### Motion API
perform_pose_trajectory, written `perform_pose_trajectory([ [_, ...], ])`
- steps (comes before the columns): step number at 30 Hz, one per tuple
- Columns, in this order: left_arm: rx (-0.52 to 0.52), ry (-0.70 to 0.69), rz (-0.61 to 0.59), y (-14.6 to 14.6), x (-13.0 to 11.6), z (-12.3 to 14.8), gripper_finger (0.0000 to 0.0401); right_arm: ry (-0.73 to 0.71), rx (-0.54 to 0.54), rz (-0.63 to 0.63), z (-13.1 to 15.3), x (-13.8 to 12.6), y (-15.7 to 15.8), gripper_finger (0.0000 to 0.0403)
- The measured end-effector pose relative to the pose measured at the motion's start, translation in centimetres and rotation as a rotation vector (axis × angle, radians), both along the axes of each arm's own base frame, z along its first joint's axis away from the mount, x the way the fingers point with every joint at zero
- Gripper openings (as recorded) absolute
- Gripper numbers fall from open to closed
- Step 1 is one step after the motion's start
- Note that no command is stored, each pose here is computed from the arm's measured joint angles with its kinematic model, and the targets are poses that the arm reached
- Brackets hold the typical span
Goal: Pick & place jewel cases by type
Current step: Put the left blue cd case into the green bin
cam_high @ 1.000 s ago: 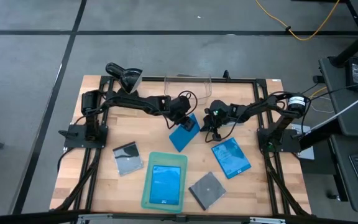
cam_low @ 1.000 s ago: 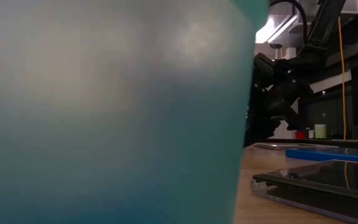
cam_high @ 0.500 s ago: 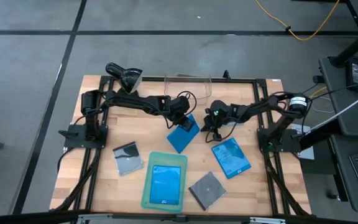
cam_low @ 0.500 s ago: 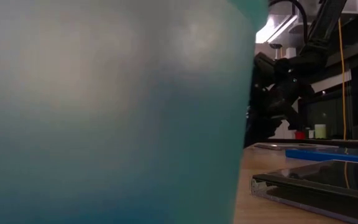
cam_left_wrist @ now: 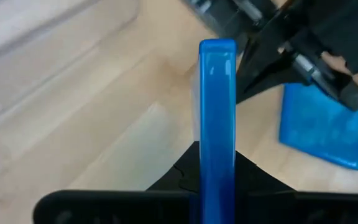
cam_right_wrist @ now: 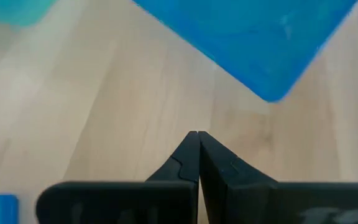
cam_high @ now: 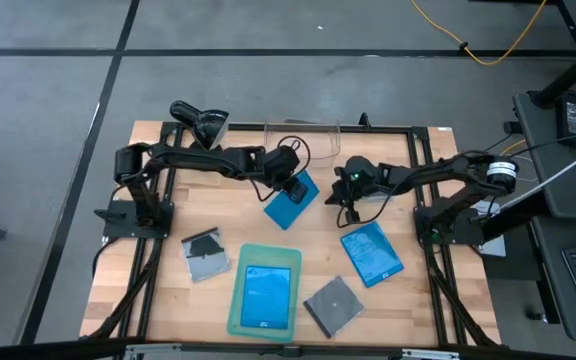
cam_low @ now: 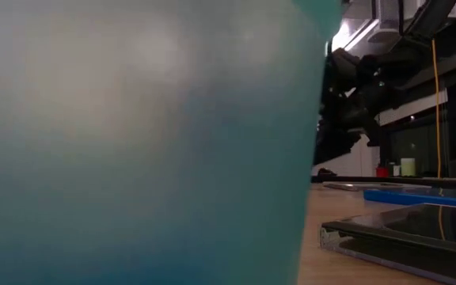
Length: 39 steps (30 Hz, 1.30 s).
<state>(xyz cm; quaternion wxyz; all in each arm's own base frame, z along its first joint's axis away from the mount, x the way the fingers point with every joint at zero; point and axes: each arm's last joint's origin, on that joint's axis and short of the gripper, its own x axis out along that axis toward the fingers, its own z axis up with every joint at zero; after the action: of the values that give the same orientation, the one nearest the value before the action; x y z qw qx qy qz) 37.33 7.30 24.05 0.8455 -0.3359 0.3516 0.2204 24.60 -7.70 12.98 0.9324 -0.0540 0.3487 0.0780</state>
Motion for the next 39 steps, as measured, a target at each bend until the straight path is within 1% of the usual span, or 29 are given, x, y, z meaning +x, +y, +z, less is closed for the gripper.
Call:
perform_pose_trajectory([
  [5,0.074,-0.057,0.007,0.1,-0.7,2.0,0.0016,-0.050,-0.040,-0.027,1.7,-0.3,0.0,0.0006],
  [7,0.125,-0.083,0.005,0.2,-1.0,3.0,0.0016,-0.069,-0.056,-0.047,2.4,-0.6,0.0,0.0006],
  [12,0.276,-0.097,-0.010,0.3,-1.9,4.8,0.0016,-0.143,-0.102,-0.098,4.4,-1.1,-0.1,0.0006],
  [17,0.348,-0.134,0.004,0.3,-2.8,6.5,0.0017,-0.226,-0.134,-0.121,6.3,-1.8,-0.3,0.0006],
  [21,0.418,-0.182,-0.020,0.2,-3.3,8.0,0.0017,-0.293,-0.156,-0.157,7.9,-2.7,-0.7,0.0006],
  [26,0.547,-0.230,-0.079,0.1,-3.9,9.7,0.0017,-0.417,-0.132,-0.258,10.2,-4.0,-1.5,0.0006],
  [31,0.635,-0.312,-0.090,0.0,-4.6,11.6,0.0017,-0.568,-0.106,-0.321,12.6,-5.4,-1.6,0.0006],
  [35,0.668,-0.374,-0.080,-0.1,-5.1,12.8,0.0017,-0.656,-0.107,-0.320,14.2,-6.4,-1.0,0.0006],
  [39,0.680,-0.439,-0.069,-0.2,-5.6,13.9,0.0017,-0.721,-0.104,-0.255,15.3,-7.3,-0.4,0.0006],
])
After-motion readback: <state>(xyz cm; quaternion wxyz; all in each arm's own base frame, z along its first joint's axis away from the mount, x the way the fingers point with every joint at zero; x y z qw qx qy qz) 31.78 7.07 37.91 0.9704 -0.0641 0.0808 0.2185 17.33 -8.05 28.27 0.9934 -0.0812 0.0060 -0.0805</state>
